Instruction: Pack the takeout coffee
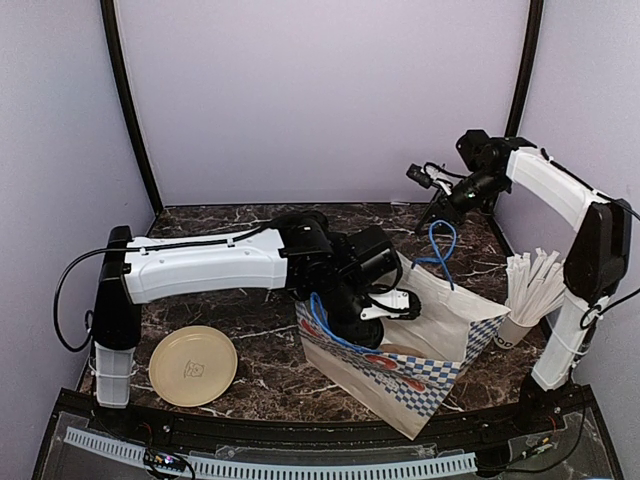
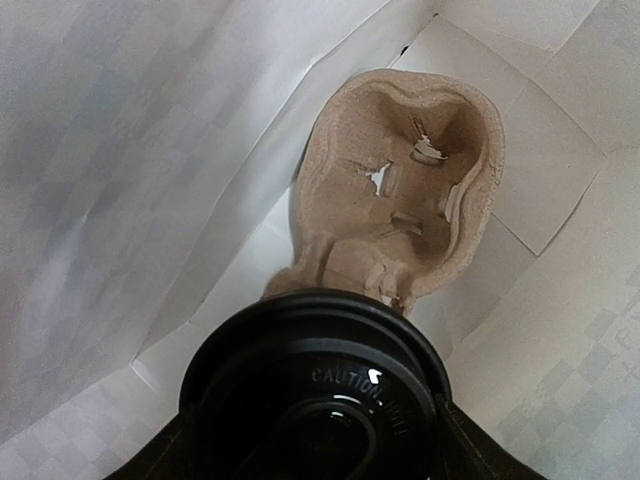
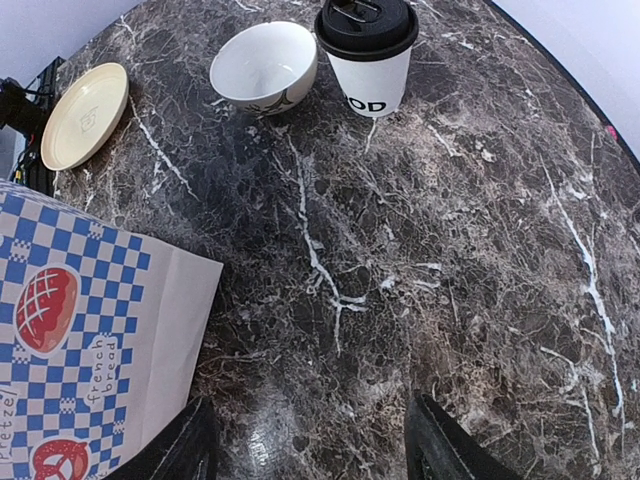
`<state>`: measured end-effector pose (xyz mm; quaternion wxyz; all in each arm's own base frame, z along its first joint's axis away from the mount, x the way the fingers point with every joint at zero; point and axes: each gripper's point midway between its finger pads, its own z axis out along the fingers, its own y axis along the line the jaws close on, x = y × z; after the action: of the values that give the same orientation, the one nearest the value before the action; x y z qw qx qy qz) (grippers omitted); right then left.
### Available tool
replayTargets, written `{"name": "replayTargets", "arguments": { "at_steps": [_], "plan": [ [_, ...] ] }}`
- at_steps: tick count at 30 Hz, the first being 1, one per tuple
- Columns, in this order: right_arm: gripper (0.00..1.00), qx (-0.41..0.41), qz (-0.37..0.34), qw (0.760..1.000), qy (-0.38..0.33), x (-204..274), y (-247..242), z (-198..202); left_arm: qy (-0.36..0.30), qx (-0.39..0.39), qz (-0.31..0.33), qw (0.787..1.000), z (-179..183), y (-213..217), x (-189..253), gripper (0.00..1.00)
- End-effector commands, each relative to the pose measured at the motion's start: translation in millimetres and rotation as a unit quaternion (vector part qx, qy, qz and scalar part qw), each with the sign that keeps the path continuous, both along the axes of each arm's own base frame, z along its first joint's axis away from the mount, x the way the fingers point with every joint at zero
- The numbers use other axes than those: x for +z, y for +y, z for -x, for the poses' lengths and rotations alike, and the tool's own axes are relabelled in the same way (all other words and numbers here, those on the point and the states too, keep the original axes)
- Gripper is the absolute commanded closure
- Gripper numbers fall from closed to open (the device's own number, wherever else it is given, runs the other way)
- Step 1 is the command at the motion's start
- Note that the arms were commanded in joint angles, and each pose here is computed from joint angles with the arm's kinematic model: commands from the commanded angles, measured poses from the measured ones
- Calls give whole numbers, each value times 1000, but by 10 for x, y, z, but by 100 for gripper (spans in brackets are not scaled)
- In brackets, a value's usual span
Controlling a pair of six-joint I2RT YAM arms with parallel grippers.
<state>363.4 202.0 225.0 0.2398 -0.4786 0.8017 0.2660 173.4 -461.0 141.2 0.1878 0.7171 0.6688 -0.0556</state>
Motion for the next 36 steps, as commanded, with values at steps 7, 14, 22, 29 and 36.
{"name": "replayTargets", "arguments": {
  "at_steps": [7, 14, 22, 29, 36],
  "plan": [
    [35, 4, -22, 999, -36, 473, 46, 268, 54, 0, -38, 998, 372, 269, 20, 16],
    [33, -8, -20, 999, -49, 771, -9, 371, 20, 2, 10, 1000, 299, 224, 442, 3],
    [31, -19, -25, 997, -66, 1032, -43, 437, -9, -5, 49, 999, 241, 201, 784, 1],
    [30, 5, -65, 996, -64, 1271, 13, 706, -12, -2, 91, 996, 192, 97, 1025, 1],
    [17, 101, -131, 982, -91, 1558, 40, 1469, -20, 21, 127, 991, 53, 16, 1217, 1]
  ]
}}
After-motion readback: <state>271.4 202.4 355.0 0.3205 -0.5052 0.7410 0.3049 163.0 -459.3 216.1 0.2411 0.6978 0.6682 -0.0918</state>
